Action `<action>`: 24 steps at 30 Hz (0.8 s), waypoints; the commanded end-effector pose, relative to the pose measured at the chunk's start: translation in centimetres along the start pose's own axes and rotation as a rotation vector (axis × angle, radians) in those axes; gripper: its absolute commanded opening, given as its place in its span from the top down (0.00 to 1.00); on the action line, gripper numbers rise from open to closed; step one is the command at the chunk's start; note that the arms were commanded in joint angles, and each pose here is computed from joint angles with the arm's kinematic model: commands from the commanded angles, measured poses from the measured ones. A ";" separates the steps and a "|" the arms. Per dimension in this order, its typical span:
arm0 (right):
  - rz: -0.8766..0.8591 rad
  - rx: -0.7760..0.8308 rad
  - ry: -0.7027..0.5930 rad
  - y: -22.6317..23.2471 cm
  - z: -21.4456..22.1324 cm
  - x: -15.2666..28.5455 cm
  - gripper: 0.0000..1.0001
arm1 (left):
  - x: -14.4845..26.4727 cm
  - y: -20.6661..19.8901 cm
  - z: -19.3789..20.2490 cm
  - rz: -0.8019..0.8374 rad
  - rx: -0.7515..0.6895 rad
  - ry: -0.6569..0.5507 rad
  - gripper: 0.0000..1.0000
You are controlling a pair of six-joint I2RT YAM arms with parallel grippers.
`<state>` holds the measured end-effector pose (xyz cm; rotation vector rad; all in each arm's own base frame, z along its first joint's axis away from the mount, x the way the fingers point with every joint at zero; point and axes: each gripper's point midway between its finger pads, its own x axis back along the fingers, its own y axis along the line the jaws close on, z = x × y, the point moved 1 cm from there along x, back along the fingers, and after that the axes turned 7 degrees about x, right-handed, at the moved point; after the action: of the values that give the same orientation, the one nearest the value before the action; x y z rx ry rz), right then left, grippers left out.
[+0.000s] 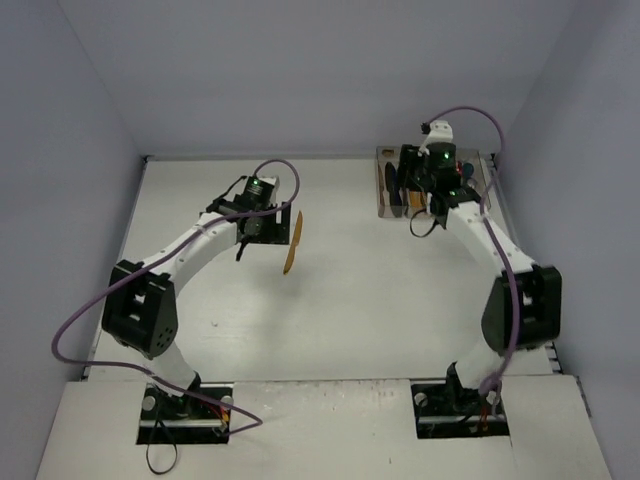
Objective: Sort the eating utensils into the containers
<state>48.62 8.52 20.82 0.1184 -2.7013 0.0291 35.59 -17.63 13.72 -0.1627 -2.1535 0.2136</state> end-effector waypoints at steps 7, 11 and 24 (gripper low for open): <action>-0.087 -0.103 -0.049 1.7 2.0 7.9 0.41 | -5.1 -3.0 -2.0 -0.053 -0.029 0.020 0.31; -0.116 -0.105 -0.019 2.6 4.3 9.2 0.41 | -6.4 -3.1 -1.7 -0.082 -0.048 0.040 0.36; -0.152 -0.087 0.049 3.4 7.7 9.9 0.38 | -9.8 -2.7 -0.6 -0.151 -0.089 0.110 0.49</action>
<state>35.86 10.12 16.58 0.2497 -2.5757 -0.1028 40.20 -21.72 4.68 -0.0613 -2.0024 0.0345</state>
